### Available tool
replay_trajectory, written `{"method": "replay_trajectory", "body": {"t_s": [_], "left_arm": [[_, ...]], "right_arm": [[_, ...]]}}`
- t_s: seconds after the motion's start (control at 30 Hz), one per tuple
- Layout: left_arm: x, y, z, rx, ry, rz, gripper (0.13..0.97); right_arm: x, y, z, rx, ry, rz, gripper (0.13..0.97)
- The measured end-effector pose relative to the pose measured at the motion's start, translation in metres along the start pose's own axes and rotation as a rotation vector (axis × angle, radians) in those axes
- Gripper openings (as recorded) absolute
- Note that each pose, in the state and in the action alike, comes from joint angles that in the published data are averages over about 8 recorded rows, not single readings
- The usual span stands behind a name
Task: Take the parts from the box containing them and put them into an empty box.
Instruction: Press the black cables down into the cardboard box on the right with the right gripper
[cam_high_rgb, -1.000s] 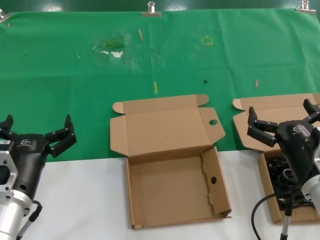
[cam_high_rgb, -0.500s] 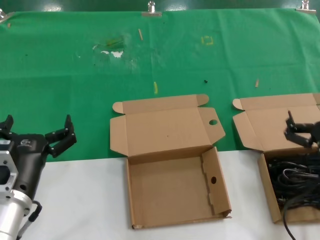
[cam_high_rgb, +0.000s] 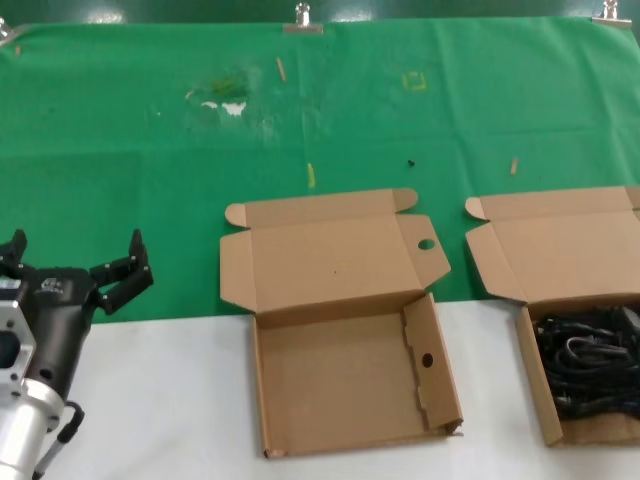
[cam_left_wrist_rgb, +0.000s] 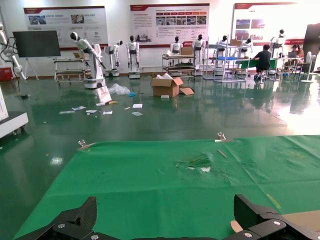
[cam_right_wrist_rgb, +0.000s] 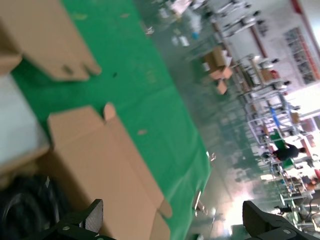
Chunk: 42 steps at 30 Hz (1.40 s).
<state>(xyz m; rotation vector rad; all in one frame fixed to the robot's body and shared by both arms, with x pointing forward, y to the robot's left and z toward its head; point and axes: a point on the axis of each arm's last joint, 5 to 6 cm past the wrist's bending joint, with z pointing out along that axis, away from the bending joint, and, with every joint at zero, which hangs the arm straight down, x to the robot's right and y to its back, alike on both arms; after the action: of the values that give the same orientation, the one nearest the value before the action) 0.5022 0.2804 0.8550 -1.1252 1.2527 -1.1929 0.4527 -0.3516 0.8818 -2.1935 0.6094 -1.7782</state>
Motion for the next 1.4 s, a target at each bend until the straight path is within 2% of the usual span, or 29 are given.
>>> {"method": "replay_trajectory", "body": {"t_s": [0.23, 0.53, 0.8, 1.1, 1.4], "left_arm": [[0.0000, 0.0000, 0.000, 0.000, 0.000, 0.000, 0.966], [0.0000, 0.0000, 0.000, 0.000, 0.000, 0.000, 0.966], [0.0000, 0.0000, 0.000, 0.000, 0.000, 0.000, 0.966], [0.0000, 0.0000, 0.000, 0.000, 0.000, 0.000, 0.966], [0.0000, 0.0000, 0.000, 0.000, 0.000, 0.000, 0.966]], "right_arm": [[0.011, 0.013, -0.018, -0.032, -0.127, -0.132, 0.966], [0.012, 0.017, -0.041, -0.033, -0.269, -0.247, 0.966], [0.001, 0.023, -0.020, -0.044, -0.241, -0.332, 0.966], [-0.012, 0.016, 0.006, -0.036, -0.243, -0.371, 0.966], [-0.004, 0.023, 0.001, -0.066, -0.254, -0.389, 0.966]]}}
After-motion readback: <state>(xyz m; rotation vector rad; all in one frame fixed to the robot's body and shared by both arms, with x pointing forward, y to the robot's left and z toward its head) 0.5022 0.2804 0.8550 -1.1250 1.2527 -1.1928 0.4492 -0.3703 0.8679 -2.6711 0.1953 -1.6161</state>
